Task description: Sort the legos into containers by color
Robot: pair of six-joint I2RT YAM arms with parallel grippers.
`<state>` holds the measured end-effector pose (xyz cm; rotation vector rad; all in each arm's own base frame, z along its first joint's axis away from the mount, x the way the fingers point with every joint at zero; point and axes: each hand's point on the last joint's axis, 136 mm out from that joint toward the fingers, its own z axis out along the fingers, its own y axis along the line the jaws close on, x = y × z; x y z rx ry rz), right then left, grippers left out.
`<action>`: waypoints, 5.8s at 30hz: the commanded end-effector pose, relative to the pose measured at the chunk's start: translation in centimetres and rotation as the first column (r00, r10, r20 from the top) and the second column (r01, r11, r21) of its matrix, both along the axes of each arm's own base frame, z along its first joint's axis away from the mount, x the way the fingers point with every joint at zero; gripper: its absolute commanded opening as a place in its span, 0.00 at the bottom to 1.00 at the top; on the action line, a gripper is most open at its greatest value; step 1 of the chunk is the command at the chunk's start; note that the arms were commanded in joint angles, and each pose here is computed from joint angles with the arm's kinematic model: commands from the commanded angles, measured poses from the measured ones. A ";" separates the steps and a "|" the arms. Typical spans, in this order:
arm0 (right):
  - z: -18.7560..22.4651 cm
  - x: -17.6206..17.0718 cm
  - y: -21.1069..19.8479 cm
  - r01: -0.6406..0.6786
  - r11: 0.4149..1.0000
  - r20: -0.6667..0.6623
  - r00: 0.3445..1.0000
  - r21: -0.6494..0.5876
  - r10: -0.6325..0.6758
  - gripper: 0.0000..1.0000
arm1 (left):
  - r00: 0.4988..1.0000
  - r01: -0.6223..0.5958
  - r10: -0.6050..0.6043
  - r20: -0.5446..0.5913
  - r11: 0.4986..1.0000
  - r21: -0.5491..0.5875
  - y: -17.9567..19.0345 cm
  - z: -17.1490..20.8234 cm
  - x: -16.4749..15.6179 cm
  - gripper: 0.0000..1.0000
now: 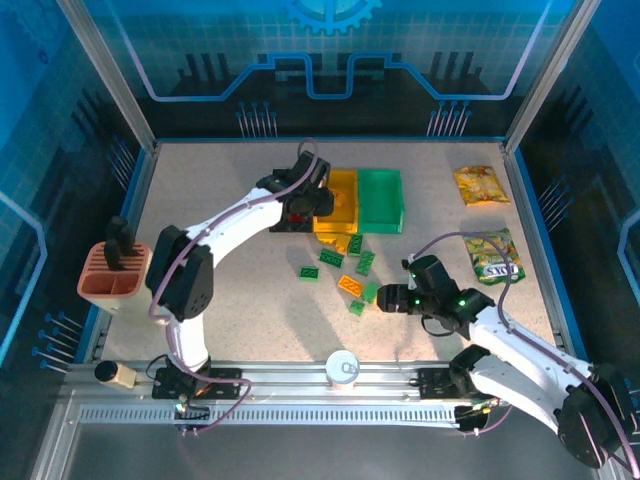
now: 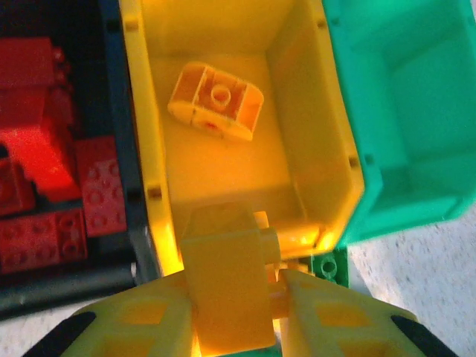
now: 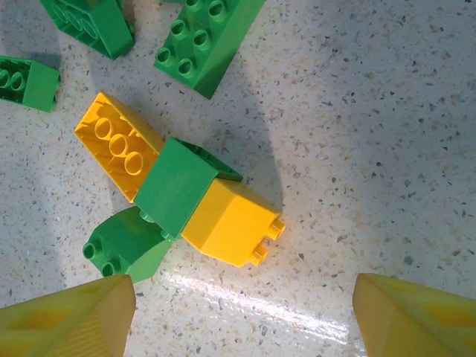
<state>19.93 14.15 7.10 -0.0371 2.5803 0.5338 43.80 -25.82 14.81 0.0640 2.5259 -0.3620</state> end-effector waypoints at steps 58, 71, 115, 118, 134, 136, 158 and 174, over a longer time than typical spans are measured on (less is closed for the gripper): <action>-4.4 0.4 6.4 -0.372 0.908 -0.251 0.913 -0.193 0.321 0.62 | 0.976 -0.066 0.090 0.197 0.990 -0.126 11.8 5.9 -18.4 0.76; -4.3 -0.4 3.4 -0.242 0.926 -0.233 0.956 -0.290 0.177 0.56 | 0.978 -0.067 0.093 0.186 0.988 -0.139 11.7 5.6 -18.5 0.76; 6.5 16.7 12.2 -0.284 0.915 -0.060 0.959 -0.286 0.279 0.34 | 0.999 -0.047 0.045 -0.023 0.992 -0.120 9.9 -3.9 -25.5 0.75; 6.6 18.6 12.5 -0.281 0.914 -0.062 0.959 -0.294 0.275 0.34 | 0.999 -0.045 0.042 -0.026 0.992 -0.118 9.8 -4.3 -25.9 0.75; 7.2 24.5 12.0 -0.216 0.906 -0.059 0.976 -0.364 0.209 0.68 | 0.999 -0.038 0.036 -0.022 0.994 -0.102 9.9 -4.7 -26.9 0.75; 8.1 24.2 12.0 -0.213 0.909 -0.037 0.976 -0.359 0.215 0.69 | 0.999 -0.038 0.036 -0.021 0.994 -0.100 10.0 -4.7 -27.0 0.75; 0.7 15.6 17.1 -0.474 0.832 -0.166 0.880 -0.286 0.445 0.62 | 0.999 -0.036 0.035 -0.015 0.995 -0.095 9.7 -4.5 -26.7 0.74; -1.2 17.3 18.0 -0.469 0.823 -0.185 0.883 -0.321 0.431 0.61 | 0.999 -0.047 0.045 -0.014 0.995 -0.094 10.3 -4.5 -27.0 0.74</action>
